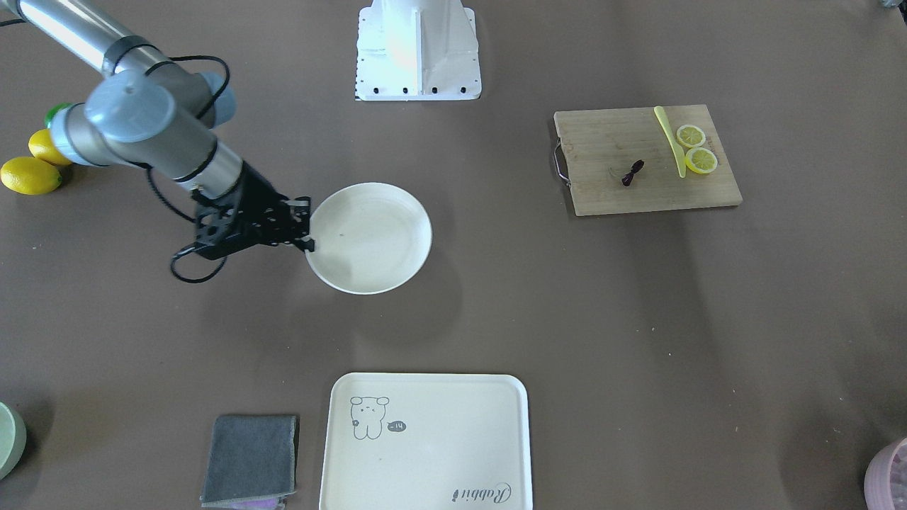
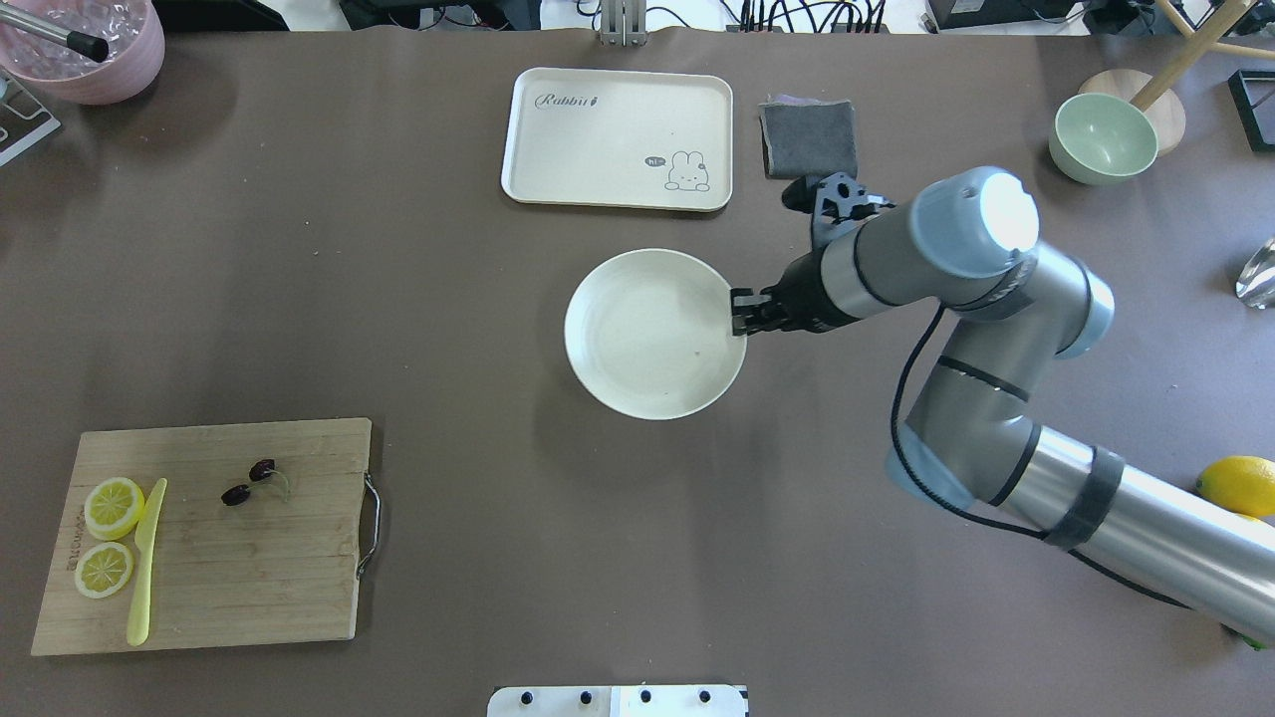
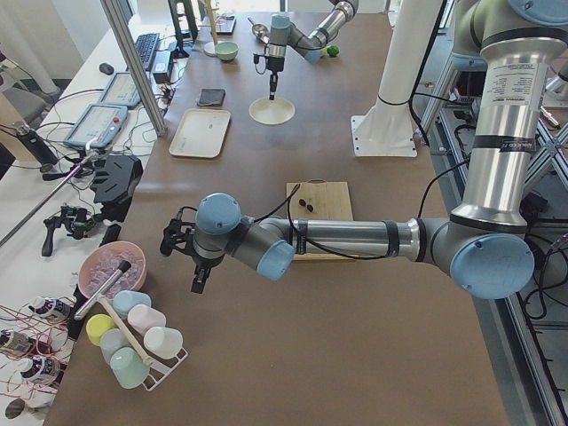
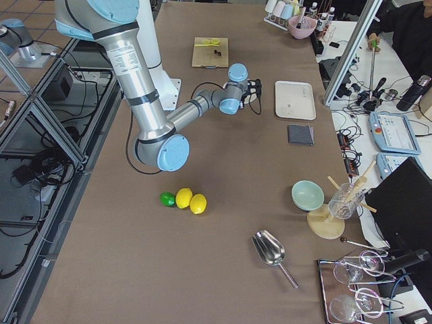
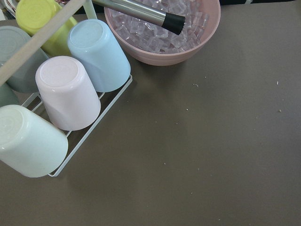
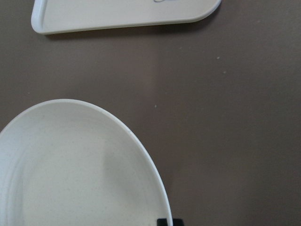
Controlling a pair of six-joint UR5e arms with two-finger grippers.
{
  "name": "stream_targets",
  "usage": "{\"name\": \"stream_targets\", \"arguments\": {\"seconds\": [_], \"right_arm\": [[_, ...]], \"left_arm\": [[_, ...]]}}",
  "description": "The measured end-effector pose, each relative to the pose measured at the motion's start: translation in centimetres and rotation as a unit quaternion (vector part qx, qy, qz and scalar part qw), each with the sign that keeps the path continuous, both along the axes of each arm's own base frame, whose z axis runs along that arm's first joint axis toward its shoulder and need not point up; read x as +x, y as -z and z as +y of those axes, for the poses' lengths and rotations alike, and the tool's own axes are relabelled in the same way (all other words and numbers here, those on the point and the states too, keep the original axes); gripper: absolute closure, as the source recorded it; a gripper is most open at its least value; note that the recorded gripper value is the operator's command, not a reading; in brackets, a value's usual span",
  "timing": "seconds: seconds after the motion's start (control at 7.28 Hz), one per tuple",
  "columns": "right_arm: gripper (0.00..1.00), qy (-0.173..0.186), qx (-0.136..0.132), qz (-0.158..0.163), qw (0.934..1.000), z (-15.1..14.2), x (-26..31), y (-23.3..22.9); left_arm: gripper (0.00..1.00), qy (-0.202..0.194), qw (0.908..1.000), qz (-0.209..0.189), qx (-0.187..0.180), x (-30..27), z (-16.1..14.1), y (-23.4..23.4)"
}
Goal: Place red cherry on plate
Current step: 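Drag the white plate with the right gripper toward the table center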
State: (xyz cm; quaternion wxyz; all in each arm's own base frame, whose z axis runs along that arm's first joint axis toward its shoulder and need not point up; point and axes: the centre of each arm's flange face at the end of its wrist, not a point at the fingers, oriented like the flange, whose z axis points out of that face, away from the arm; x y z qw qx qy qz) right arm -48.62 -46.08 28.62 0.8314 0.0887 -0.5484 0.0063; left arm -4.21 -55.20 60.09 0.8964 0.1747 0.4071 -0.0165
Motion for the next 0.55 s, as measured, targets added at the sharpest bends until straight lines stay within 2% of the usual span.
{"name": "stream_targets", "arguments": {"seconds": [0.14, 0.41, 0.55], "right_arm": [[1.00, -0.003, -0.003, 0.015, 0.9999, 1.5, -2.9, 1.6], [1.00, -0.005, -0.004, 0.036, 0.9993, 2.8, -5.8, 1.4], [0.83, -0.005, -0.004, 0.041, 0.9992, 3.0, -6.3, 1.2]], "left_arm": [[0.02, 0.000, 1.0000, 0.000, -0.001, 0.0, 0.1, -0.1], [0.02, 0.001, 1.0000, 0.000, -0.001, -0.2, 0.2, -0.2], [0.02, 0.002, 1.0000, 0.000, -0.001, -0.2, 0.2, -0.2]]}}
